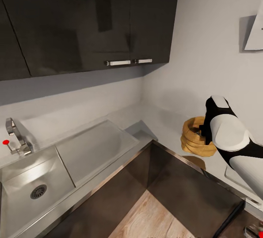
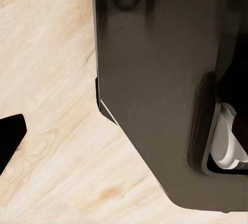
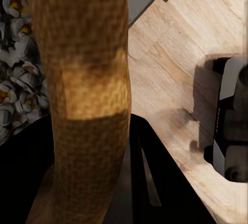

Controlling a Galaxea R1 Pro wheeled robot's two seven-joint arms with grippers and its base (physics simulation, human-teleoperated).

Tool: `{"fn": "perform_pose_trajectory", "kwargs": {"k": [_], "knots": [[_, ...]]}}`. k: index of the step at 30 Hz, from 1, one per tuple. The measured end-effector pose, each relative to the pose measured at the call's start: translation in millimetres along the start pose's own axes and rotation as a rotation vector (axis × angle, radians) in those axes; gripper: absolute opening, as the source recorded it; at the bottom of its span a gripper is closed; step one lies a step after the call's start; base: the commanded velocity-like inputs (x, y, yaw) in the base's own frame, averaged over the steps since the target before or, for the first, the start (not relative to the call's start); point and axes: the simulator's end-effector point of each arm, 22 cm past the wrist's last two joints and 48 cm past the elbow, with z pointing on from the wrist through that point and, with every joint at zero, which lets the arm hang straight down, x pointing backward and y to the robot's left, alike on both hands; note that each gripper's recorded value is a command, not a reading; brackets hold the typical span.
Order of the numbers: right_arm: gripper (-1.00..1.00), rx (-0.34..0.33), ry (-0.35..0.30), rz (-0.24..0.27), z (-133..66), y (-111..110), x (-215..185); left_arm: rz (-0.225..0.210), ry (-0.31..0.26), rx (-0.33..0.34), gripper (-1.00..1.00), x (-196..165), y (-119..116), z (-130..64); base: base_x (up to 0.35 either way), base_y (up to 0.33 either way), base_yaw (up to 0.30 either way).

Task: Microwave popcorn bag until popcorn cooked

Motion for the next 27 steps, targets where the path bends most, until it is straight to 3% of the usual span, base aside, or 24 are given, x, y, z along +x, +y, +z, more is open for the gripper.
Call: {"fn": "perform_pose_trajectory", "kwargs": {"k": [7,19,27], "knots": [[-1.00,0.000,-0.006,-0.034,-0.6,0.2,-0.5,0.000,0.000,0.000,1.00,0.0,0.0,0.0,0.000,0.000,-0.296],[-1.00,0.001,-0.011,-0.204,-0.8,0.3,-1.3,0.000,0.000,0.000,1.00,0.0,0.0,0.0,0.000,0.000,-0.298],[-1.00,0.006,-0.009,-0.232,0.5,0.1,1.5,0.000,0.000,0.000,1.00,0.0,0.0,0.0,0.000,0.000,-0.298]]}}
